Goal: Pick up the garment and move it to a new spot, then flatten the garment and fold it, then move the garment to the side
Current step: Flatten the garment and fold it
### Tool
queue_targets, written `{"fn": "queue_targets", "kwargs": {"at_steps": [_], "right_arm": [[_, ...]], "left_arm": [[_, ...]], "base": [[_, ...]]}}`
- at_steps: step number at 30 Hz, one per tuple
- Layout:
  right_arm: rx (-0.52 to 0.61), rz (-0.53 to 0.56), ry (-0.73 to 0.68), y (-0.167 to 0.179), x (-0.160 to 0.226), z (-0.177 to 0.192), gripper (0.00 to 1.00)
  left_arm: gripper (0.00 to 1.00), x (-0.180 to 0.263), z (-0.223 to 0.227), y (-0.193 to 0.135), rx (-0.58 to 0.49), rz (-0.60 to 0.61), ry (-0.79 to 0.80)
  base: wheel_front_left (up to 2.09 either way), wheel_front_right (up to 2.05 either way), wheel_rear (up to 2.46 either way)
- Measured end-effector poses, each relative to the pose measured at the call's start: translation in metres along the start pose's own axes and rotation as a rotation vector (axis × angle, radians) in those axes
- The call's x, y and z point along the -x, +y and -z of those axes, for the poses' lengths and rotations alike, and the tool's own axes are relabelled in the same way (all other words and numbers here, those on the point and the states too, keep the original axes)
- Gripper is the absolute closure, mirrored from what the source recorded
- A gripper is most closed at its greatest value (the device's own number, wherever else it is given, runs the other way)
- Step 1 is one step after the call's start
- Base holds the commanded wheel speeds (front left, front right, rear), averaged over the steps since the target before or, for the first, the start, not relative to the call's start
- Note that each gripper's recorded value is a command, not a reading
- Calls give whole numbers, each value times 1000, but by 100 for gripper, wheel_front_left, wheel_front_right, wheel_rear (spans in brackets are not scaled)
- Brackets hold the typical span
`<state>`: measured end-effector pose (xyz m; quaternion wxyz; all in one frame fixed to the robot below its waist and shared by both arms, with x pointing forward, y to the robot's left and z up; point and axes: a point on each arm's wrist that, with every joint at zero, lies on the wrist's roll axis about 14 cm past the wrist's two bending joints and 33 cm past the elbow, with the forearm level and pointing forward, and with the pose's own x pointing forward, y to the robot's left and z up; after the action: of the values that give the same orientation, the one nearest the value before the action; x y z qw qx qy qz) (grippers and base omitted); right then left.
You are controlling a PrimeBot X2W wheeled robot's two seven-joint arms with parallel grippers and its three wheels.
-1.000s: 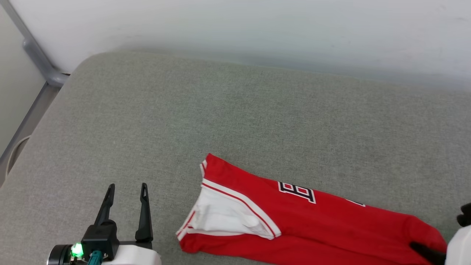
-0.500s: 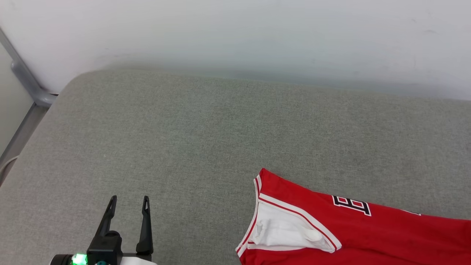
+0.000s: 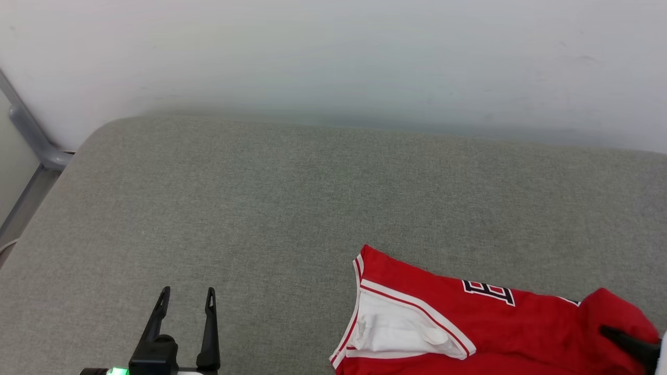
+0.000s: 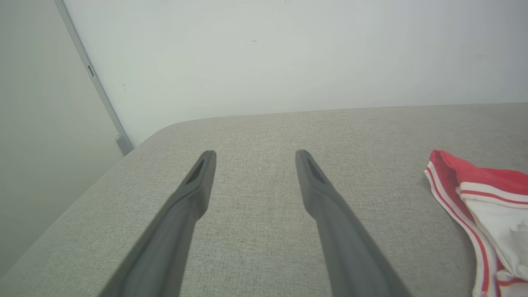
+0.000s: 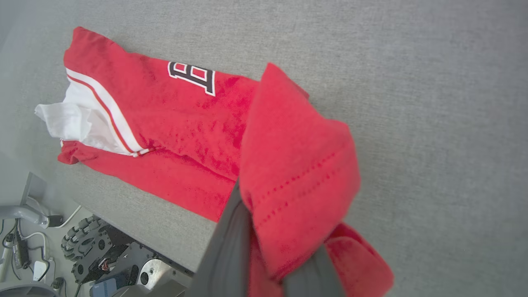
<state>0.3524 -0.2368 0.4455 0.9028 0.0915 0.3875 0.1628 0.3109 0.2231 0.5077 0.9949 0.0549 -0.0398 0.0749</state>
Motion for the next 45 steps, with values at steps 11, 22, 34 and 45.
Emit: {"fn": "queue_targets", "kwargs": {"at_steps": [11,22,34,45], "right_arm": [[106,-277,21,109,-32,-6,100],[239,-383,53,177,-80,-12,100],[341,-385,124,211,-131,1,100],[362,-355,128,207,-142,23,0]], "left_arm": [[0,1,5,-4,-2,13,18],[0,-6,9,-3,1,-2,35],[0,-13,14,-4,7,-13,53],[0,-16,13,-5,9,-16,48]], "base": [[0,0,0],[0,0,0],[0,0,0],[0,0,0]]}}
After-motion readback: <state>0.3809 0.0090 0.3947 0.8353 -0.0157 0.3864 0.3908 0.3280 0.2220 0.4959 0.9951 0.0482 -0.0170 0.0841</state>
